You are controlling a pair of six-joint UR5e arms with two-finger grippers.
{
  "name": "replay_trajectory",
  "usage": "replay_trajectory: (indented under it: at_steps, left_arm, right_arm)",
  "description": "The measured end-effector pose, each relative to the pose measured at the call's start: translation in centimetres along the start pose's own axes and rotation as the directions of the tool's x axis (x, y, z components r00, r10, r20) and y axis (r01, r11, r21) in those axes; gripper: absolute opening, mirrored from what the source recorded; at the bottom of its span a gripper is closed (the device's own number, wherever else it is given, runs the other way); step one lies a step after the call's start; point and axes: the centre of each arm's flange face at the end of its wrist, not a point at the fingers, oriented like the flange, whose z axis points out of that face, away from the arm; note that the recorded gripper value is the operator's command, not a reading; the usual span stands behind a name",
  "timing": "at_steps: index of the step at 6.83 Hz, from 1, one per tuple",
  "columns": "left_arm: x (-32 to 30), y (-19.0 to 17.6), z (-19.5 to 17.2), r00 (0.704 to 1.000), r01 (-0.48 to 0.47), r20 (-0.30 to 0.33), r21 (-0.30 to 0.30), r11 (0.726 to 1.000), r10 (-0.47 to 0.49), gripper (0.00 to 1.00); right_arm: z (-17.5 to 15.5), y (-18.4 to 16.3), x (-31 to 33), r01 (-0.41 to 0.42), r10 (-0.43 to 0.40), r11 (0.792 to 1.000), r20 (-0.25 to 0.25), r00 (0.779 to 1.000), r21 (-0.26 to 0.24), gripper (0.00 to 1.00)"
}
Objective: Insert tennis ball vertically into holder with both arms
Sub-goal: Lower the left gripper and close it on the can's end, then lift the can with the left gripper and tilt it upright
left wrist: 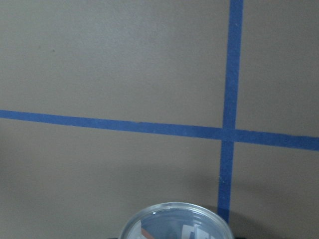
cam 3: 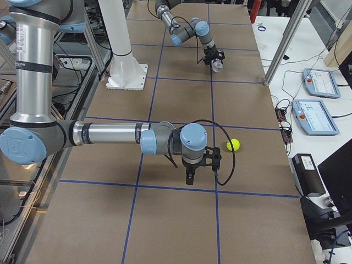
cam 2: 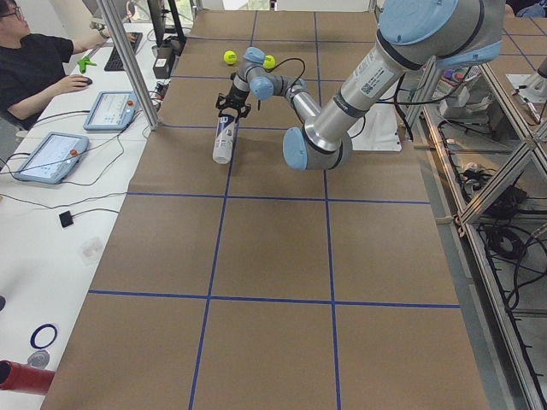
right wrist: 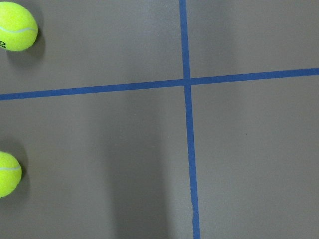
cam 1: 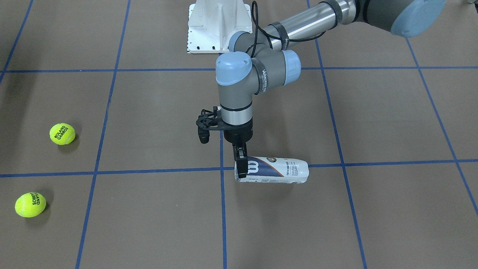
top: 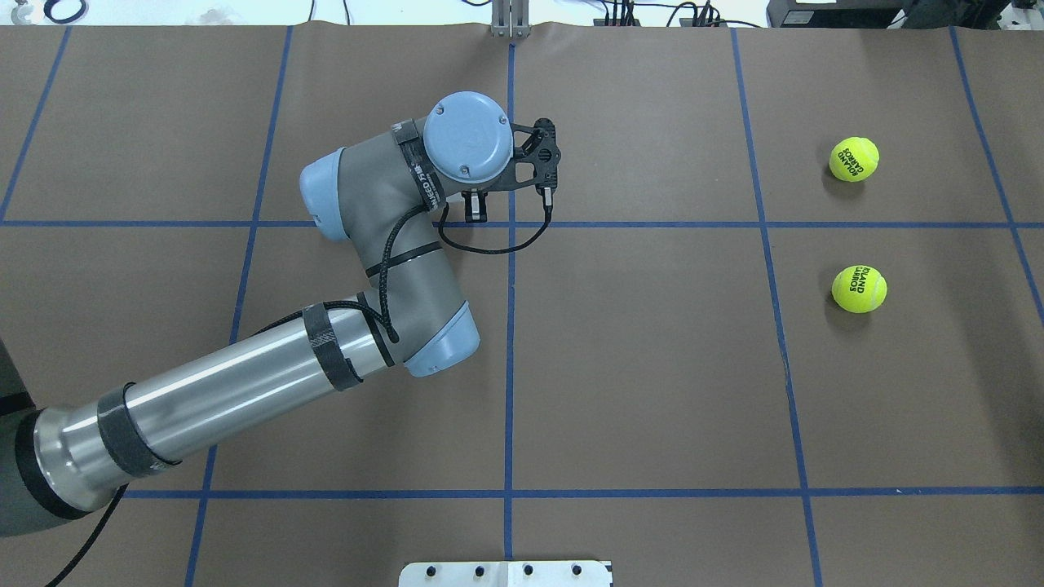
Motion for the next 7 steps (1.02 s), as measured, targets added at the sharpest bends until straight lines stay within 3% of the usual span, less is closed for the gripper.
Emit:
replay_trajectory:
  at_steps: [2,3,4,5,6,7]
  left_arm:
    - [-1.1,0.9,-6.2,0.986,0.146,0.067,0.118,0.982,-0.155,0.34]
    - [-0.6,2.9,-9.2,0.963,0.248,0.063,0.187,0.950,-0.264,0.34]
    - [0.2,5.6,-11.7,0.907,0.397,0.025,0.276,0.875,-0.420,0.34]
    - [1.0,7.8,-13.5,0.814,0.554,-0.061,0.385,0.738,-0.578,0.34]
    - [1.8,10.0,-14.1,0.703,0.676,-0.186,0.475,0.563,-0.687,0.34]
    - [2.8,12.5,-13.8,0.622,0.740,-0.297,0.525,0.420,-0.724,0.34]
  right_arm:
    - [-0.1,-0.1,-0.2,0.003,-0.003,1.000,0.001,1.000,0.003,1.00]
    - [-0.3,-0.1,-0.3,0.007,-0.007,1.000,0.002,1.000,0.005,1.00]
    - [-0.4,-0.1,-0.5,0.009,-0.009,1.000,0.003,1.000,0.008,1.00]
    - [-0.4,-0.1,-0.6,0.011,-0.011,1.000,0.004,1.000,0.009,1.00]
    - [-0.5,-0.2,-0.7,0.013,-0.013,1.000,0.004,1.000,0.011,1.00]
    - [-0.6,-0.2,-0.8,0.016,-0.016,1.000,0.004,1.000,0.013,1.00]
